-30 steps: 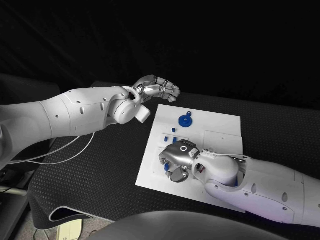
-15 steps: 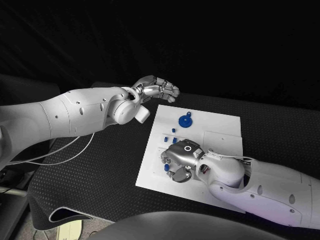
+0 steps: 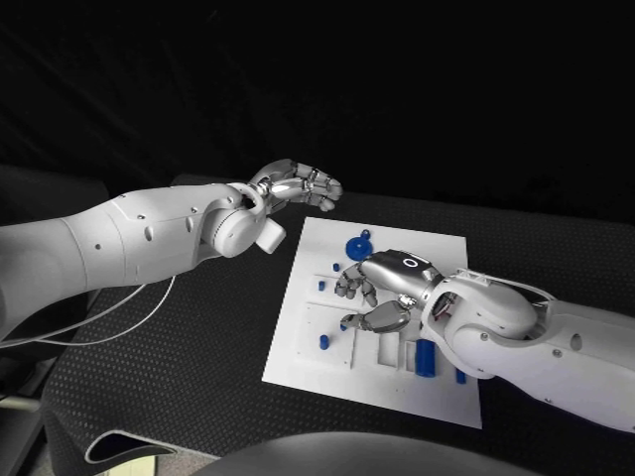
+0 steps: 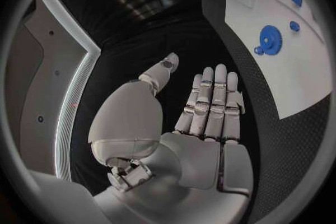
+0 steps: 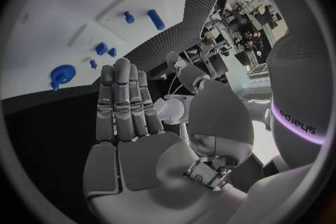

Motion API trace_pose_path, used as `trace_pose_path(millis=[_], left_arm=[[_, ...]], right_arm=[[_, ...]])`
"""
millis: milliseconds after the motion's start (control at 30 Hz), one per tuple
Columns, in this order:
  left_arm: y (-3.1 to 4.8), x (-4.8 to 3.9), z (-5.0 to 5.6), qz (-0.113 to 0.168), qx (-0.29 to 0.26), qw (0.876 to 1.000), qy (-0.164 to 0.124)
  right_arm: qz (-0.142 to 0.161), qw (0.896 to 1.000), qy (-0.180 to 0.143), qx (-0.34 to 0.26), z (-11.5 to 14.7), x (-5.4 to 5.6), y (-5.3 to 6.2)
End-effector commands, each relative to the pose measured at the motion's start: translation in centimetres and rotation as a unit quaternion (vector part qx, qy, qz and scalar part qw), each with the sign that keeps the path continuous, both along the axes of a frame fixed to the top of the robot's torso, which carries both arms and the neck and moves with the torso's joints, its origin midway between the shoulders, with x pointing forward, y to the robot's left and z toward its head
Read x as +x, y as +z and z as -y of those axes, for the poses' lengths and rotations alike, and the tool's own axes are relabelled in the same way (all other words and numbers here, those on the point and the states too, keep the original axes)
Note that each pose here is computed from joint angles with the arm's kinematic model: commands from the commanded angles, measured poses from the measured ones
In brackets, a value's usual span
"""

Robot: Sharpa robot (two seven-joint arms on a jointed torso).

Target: Assemble the parts on the task board

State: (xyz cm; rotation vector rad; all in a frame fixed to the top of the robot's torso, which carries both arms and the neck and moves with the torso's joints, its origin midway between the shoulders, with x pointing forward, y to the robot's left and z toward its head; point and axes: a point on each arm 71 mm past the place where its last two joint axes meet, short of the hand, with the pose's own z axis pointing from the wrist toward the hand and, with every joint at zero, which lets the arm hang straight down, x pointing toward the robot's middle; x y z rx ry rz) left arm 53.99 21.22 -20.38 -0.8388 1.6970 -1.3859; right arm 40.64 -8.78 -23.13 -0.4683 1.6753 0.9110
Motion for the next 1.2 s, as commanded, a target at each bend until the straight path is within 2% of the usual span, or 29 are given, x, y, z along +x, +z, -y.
trace_pose_path(millis=[33,133,267,400,600,767,833,933,1100,1200], left_arm=[[0.07,0.07,-0.2,0.002,-0.004,1.000,-0.002],[0.05,0.10,-0.3,0.002,-0.004,1.000,0.000],[0.02,0.11,-0.3,0.002,-0.003,1.000,0.000],[-0.18,0.14,-0.2,0.000,-0.002,1.000,-0.001],[-0.99,-0.06,-0.5,-0.009,0.000,1.000,0.001],[-1.66,-0.15,-0.7,-0.016,0.000,1.000,0.005],[-1.98,-0.15,-0.8,-0.018,0.000,1.000,0.007],[-2.41,-0.22,-1.0,-0.022,0.000,1.000,0.010],[-3.27,-0.38,-1.1,-0.029,0.001,1.000,0.012],[-3.84,-0.53,-1.1,-0.034,0.000,0.999,0.013]], right_arm=[[-0.064,0.997,-0.032,0.034,1.8,1.0,0.6],[-0.113,0.992,-0.061,0.008,4.0,2.1,0.7],[-0.178,0.976,-0.124,0.018,7.4,3.6,0.7],[-0.235,0.957,-0.168,0.018,10.1,3.8,0.1],[-0.283,0.937,-0.203,0.021,12.1,3.1,-0.2],[-0.329,0.916,-0.231,-0.012,13.3,2.2,-0.8],[-0.361,0.903,-0.227,-0.043,13.6,1.5,-1.5],[-0.384,0.891,-0.230,-0.075,13.9,0.6,-2.4],[-0.410,0.872,-0.248,-0.103,14.1,-0.2,-3.8],[-0.412,0.868,-0.252,-0.113,13.8,-0.3,-4.2]])
